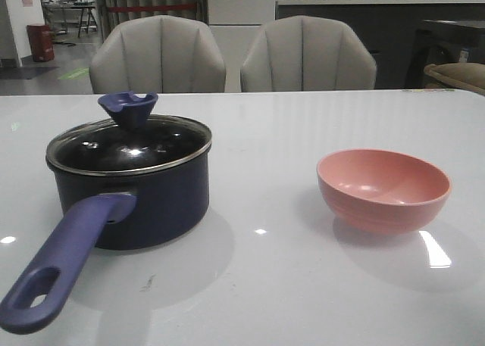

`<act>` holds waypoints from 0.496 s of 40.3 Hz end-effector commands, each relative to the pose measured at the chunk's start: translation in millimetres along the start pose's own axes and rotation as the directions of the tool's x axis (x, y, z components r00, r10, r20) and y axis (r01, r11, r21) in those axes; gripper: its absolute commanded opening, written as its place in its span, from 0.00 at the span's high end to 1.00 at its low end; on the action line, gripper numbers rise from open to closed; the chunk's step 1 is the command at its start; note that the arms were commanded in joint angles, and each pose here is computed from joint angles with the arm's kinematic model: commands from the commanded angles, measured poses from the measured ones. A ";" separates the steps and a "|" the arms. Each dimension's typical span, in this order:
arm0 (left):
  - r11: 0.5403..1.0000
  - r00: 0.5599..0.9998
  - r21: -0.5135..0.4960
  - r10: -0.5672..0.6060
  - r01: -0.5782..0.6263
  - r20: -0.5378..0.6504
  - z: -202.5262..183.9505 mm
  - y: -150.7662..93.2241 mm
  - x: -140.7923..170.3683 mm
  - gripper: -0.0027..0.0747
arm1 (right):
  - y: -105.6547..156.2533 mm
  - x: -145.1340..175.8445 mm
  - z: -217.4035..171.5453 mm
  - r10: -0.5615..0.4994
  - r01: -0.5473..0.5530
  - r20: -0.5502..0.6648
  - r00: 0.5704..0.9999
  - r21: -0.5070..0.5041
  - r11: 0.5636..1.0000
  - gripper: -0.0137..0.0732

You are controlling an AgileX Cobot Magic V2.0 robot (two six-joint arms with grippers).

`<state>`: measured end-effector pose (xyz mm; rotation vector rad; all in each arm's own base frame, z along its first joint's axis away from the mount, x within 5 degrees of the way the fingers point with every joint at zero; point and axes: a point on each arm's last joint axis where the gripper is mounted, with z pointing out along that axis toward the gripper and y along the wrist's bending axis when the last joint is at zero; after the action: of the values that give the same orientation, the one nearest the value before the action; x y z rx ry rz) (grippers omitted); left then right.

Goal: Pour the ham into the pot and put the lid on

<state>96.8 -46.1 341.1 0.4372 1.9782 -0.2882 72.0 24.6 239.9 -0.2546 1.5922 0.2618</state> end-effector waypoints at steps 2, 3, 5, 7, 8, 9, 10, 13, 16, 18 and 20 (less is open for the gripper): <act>1.000 0.976 0.019 -0.010 0.006 0.218 -23.7 -1.1 15.2 0.14 | -2.3 -15.6 -0.7 0.003 -0.005 0.094 0.996 0.025 1.000 0.67; 1.000 0.974 0.019 -0.010 0.006 0.226 -25.3 -1.0 22.5 0.14 | -2.3 -15.6 -0.7 0.003 -0.005 0.094 0.996 0.025 1.000 0.67; 1.000 0.964 0.019 -0.010 0.005 0.265 -34.0 -0.8 35.0 0.14 | -2.3 -15.6 -0.7 0.003 -0.005 0.094 0.996 0.025 1.000 0.67; 1.000 0.955 0.020 -0.011 0.005 0.298 -40.1 -0.6 45.6 0.14 | -2.3 -15.6 -0.7 0.003 -0.005 0.094 0.996 0.025 1.000 0.67; 1.000 0.951 0.020 -0.011 0.005 0.308 -41.7 -0.5 50.7 0.14 | -2.3 -15.6 -0.7 0.003 -0.005 0.094 0.996 0.025 1.000 0.67; 1.000 0.944 0.021 -0.011 0.004 0.330 -45.8 -0.4 54.9 0.15 | -2.3 -15.6 -0.7 0.003 -0.005 0.094 0.996 0.025 1.000 0.67; 1.000 0.940 0.021 -0.011 0.004 0.341 -47.3 -0.3 59.2 0.16 | -2.3 -15.6 -0.7 0.003 -0.005 0.094 0.996 0.025 1.000 0.67; 1.000 0.921 0.022 -0.012 0.004 0.389 -54.7 -0.2 69.3 0.26 | -2.3 -15.6 -0.7 0.003 -0.005 0.094 0.996 0.025 1.000 0.67; 1.000 0.908 0.022 -0.012 0.003 0.420 -58.1 0.0 76.9 0.43 | -2.3 -15.6 -0.7 0.003 -0.005 0.094 0.996 0.025 1.000 0.67; 1.000 0.899 0.022 -0.012 0.003 0.438 -59.5 0.0 79.0 0.56 | -2.3 -15.6 -0.7 0.003 -0.005 0.094 0.996 0.025 1.000 0.67; 1.000 0.896 0.023 -0.013 0.003 0.444 -59.5 0.0 80.5 0.70 | -2.3 -15.6 -0.7 0.003 -0.005 0.094 0.996 0.025 1.000 0.67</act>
<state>20.8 -9.9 280.0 0.3660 1.6558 -0.3406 72.0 24.6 239.9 -0.2546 1.5922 0.2618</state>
